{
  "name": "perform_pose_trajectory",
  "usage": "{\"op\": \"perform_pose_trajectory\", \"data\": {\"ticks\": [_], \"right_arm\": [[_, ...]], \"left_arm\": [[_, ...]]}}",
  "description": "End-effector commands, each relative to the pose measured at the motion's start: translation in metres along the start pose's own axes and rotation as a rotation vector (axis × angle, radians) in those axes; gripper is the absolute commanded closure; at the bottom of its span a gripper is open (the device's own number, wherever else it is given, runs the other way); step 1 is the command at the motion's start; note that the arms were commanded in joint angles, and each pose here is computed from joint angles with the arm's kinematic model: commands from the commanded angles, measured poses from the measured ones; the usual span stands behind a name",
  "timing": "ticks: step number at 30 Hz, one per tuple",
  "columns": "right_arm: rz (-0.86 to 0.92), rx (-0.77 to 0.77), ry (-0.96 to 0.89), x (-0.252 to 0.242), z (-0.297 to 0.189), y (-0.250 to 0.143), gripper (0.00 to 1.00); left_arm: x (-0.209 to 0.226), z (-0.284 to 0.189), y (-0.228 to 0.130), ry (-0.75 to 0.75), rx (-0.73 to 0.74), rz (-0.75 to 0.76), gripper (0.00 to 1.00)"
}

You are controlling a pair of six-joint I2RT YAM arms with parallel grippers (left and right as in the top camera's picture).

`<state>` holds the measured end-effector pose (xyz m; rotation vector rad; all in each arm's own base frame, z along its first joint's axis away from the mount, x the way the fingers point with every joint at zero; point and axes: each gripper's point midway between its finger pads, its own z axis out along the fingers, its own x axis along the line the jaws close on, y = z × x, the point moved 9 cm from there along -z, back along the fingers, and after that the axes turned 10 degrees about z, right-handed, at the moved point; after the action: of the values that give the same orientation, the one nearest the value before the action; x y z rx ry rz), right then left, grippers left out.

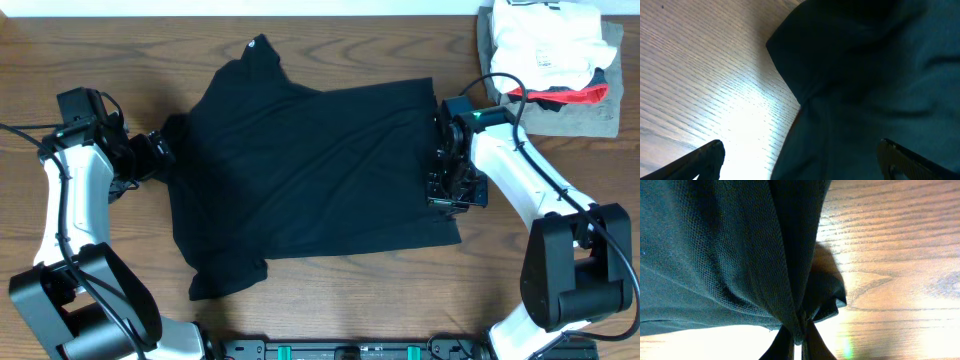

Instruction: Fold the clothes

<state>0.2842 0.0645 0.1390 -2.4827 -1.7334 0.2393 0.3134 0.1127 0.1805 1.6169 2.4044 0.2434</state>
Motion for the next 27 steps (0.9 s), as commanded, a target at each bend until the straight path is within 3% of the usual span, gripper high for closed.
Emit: {"op": "perform_pose_trajectory", "data": {"ticks": [1,6,9,12,14,18,27], "right_arm": [[0.013,-0.011,-0.022,-0.004,-0.001,0.000,0.87],[0.012,-0.013,-0.025,-0.004,-0.001,0.000,0.80],[0.013,-0.015,-0.027,-0.005,-0.001,0.000,0.96],[0.012,-0.015,-0.028,-0.005,-0.001,0.000,0.99],[0.013,-0.017,-0.036,-0.006,0.000,0.000,0.96],[0.012,-0.028,-0.073,-0.010,0.009,-0.001,0.74],[-0.006,-0.038,-0.029,-0.009,0.038,-0.003,0.73]], "left_arm": [[0.002,-0.002,0.003,0.009,-0.005,-0.016,0.02],[0.001,-0.002,0.003,0.009,-0.005,-0.016,0.02],[0.002,-0.002,0.002,0.009,-0.004,-0.016,0.02],[0.002,-0.002,0.002,0.009,-0.004,-0.016,0.02],[0.002,-0.002,0.002,0.009,-0.004,-0.016,0.02],[0.002,-0.002,0.002,0.009,-0.004,-0.016,0.02],[0.002,-0.002,0.002,0.009,-0.004,-0.016,0.02]]}}
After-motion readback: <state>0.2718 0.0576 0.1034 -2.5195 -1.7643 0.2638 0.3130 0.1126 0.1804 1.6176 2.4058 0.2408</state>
